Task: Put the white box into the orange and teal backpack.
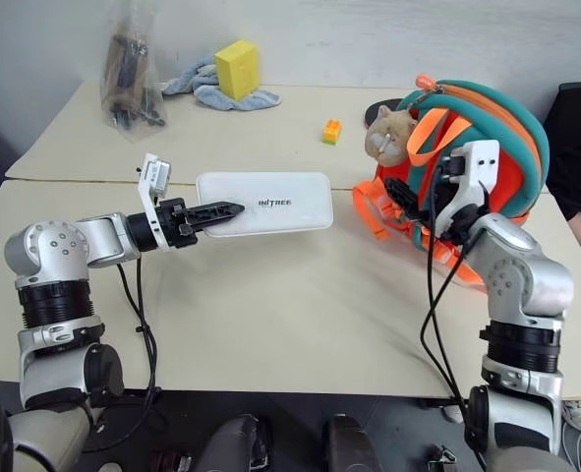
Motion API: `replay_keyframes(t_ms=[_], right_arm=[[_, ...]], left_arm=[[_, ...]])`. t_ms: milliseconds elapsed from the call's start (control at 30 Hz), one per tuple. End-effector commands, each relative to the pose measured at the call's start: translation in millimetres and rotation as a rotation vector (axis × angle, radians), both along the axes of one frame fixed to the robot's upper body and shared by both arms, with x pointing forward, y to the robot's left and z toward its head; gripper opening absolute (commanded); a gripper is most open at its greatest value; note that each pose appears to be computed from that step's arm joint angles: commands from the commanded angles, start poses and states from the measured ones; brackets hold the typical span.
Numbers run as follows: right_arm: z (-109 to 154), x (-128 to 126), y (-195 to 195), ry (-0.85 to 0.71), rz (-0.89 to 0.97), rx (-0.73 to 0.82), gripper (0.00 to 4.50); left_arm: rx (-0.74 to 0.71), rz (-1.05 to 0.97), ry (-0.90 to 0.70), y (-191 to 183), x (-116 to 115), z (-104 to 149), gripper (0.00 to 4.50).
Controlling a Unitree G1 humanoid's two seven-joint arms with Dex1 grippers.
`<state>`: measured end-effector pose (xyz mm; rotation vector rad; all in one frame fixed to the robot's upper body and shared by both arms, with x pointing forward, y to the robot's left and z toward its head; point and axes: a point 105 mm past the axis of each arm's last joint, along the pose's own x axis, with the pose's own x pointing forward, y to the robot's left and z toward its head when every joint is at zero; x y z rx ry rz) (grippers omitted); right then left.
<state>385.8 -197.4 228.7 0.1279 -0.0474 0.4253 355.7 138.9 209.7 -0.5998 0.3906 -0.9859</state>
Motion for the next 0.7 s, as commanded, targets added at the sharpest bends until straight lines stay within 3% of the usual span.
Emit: replay_keyframes(t_ms=[33, 200, 367, 600, 700], right_arm=[[15.1, -1.1, 1.5, -0.075, 0.021, -0.004, 3.58], [18.5, -17.4, 14.3, -0.095, 0.145, -0.047, 1.79], [29.7, -55.8, 35.4, -0.121, 0.371, -0.078, 0.02], [47.2, -137.4, 55.0, -0.074, 0.750, -0.125, 0.02], [47.1, -158.9, 51.4, -0.025, 0.821, -0.141, 0.02]], left_arm=[[-0.028, 0.026, -0.098, 5.2, 1.6, 21.6, 1.33], [-0.030, 0.050, -0.115, 10.5, 3.4, 24.7, 1.33], [-0.029, 0.074, -0.141, 15.8, 8.4, 29.9, 1.33], [-0.081, 0.026, -0.234, 16.0, 10.6, 56.1, 1.33], [-0.126, -0.049, -0.305, 11.8, 2.3, 70.9, 1.33]])
